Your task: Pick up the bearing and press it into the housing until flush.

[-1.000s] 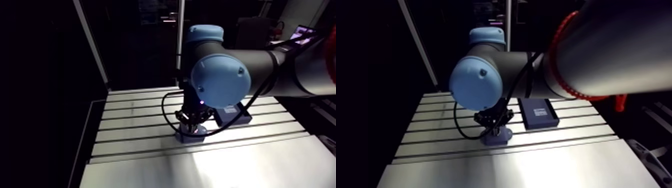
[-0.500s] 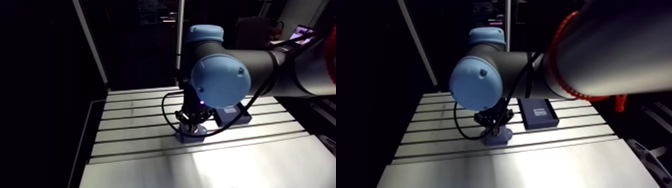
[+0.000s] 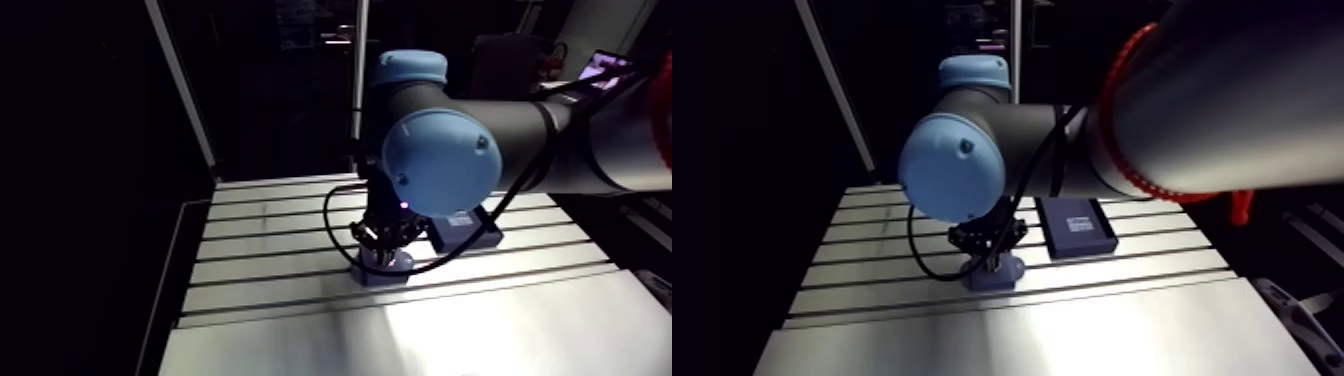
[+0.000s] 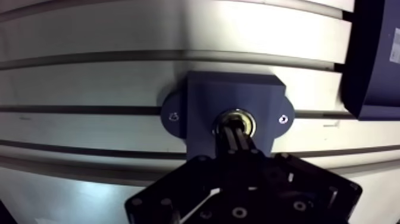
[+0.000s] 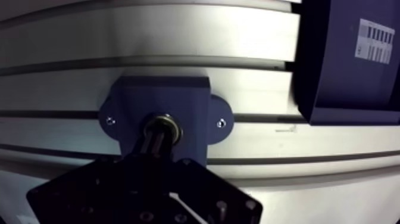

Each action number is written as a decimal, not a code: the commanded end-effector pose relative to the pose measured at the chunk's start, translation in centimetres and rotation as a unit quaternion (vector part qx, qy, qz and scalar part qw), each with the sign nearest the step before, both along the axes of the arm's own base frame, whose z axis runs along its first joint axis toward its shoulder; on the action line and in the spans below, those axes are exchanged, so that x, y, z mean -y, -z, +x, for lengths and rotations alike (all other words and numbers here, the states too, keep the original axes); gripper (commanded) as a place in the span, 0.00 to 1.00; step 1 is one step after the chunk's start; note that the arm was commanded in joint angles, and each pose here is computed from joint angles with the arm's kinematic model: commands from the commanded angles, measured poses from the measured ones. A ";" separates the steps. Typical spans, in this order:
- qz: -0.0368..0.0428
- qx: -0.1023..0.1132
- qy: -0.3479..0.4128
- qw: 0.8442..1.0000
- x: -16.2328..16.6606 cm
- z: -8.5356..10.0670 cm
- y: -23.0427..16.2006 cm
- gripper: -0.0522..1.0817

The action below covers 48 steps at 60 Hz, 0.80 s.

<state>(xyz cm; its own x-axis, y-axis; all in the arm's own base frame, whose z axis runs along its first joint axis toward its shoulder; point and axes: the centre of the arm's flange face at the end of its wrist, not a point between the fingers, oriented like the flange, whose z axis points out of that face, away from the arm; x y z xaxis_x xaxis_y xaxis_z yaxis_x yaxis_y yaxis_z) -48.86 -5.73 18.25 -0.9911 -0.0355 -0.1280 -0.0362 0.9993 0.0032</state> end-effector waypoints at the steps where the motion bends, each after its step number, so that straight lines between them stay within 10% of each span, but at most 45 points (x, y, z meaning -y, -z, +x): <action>1: 0.000 0.001 0.000 1.000 0.0 0.1 0.0 0.88; 48: 0.003 -0.013 -0.002 1.000 0.0 -0.3 -2.0 0.88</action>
<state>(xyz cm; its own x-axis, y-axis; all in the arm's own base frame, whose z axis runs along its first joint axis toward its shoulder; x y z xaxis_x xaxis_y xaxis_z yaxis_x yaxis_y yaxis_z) -49.12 -5.75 19.62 -0.9936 -0.0374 -0.1064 -0.0385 0.9992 0.0079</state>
